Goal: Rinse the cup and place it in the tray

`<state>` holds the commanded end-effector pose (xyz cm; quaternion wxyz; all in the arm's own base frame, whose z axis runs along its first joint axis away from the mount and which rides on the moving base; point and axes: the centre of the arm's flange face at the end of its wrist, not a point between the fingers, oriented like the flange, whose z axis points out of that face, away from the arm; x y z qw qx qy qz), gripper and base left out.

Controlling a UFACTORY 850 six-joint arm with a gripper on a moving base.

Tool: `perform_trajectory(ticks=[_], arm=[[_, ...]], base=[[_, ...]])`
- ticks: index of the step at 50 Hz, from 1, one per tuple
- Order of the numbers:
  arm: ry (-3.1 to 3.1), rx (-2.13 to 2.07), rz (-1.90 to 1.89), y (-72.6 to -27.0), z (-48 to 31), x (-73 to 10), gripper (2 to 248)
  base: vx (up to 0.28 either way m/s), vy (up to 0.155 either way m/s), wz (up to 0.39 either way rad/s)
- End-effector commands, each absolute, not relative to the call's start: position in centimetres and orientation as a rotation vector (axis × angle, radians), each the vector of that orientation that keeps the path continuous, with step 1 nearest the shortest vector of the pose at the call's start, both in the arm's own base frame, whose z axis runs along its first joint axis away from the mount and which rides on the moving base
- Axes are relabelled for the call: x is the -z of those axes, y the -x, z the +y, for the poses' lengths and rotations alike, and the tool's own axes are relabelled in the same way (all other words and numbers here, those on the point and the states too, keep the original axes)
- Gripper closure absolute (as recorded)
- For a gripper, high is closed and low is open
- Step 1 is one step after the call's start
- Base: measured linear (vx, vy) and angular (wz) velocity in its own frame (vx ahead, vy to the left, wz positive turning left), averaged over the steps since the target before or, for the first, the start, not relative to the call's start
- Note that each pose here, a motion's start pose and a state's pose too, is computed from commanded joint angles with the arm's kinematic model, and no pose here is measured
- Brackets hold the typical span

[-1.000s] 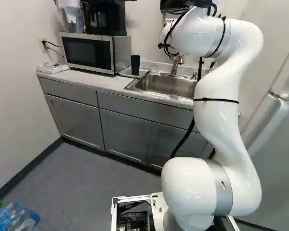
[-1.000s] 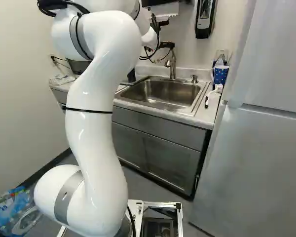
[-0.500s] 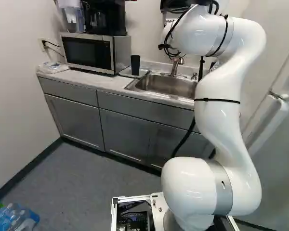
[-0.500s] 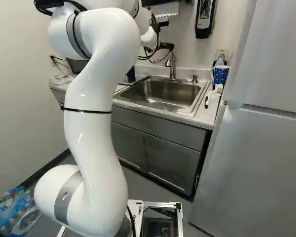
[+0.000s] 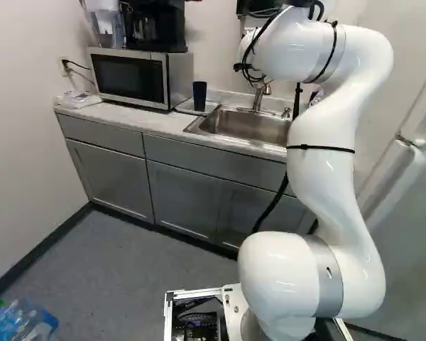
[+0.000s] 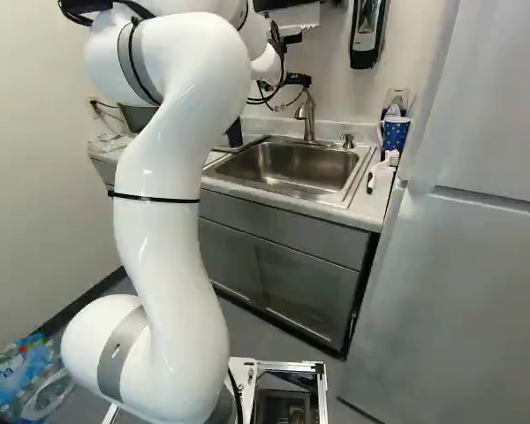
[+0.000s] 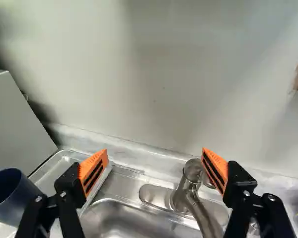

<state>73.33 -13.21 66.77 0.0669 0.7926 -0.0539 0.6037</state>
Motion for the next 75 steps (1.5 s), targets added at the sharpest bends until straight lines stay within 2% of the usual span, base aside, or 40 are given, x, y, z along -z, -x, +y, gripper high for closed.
perform_trajectory(ticks=[41,75], arm=[[-2.412,-1.741,-0.224,-67.5,-15.7,-68.1,3],[-2.673,-1.33,-0.308,-59.8,-16.7,-66.3,3]], base=[[0.0,0.0,0.0],[0.0,0.0,0.0]])
